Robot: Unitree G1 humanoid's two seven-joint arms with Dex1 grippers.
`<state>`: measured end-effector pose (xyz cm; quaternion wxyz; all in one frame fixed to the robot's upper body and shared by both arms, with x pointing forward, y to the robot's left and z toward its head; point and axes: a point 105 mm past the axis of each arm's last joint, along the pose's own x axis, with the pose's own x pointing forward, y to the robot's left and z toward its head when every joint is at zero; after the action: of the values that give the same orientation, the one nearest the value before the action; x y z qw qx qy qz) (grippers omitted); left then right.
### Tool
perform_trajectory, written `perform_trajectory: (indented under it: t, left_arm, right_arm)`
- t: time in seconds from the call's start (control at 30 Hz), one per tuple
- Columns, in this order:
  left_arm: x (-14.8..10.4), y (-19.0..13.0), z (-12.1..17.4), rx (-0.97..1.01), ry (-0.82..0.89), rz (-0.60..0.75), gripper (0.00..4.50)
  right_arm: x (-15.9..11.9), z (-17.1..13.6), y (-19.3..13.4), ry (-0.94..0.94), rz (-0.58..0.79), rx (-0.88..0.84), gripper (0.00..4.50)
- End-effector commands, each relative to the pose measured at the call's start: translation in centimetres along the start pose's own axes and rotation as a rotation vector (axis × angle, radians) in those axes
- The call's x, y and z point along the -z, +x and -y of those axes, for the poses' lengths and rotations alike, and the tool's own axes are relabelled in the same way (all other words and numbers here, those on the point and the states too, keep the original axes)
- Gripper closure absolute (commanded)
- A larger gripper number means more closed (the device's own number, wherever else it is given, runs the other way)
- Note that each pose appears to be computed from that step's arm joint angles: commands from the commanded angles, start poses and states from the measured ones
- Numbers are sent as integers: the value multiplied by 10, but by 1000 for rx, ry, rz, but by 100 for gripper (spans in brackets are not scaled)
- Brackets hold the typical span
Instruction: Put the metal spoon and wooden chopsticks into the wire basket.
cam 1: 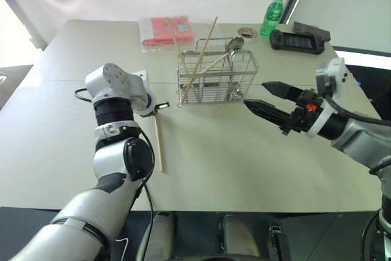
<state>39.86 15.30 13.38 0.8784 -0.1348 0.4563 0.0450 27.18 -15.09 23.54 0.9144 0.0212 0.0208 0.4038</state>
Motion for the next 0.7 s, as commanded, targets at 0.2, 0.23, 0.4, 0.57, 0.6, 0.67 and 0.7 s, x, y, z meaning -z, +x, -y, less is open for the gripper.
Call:
perform_trajectory:
  t: [0.2, 0.23, 0.4, 0.57, 0.6, 0.67, 0.7]
  left_arm:
    - [-168, -130, -30, 187, -73, 1078, 443]
    - [-177, -160, -17, 293, -28, 1213, 443]
    - [-172, -238, 55, 769, 155, 1416, 443]
    - [-151, -265, 103, 966, 357, 1448, 443]
    - [-145, -266, 112, 1005, 397, 1435, 443]
    - [-131, -260, 127, 1045, 476, 1405, 443]
    - [-127, -253, 131, 1045, 509, 1388, 443]
  right_arm:
    - [-13, -2, -4, -40, 39, -5, 0]
    - [-12, -3, -4, -37, 36, -7, 0]
    - [-11, -6, -3, -29, 31, -15, 0]
    - [-9, -7, -3, -30, 31, -10, 0]
    - [-10, -7, -3, -30, 34, -7, 0]
    - [-10, -7, -4, -32, 37, 2, 0]
    - [-10, -7, -5, -33, 40, 7, 0]
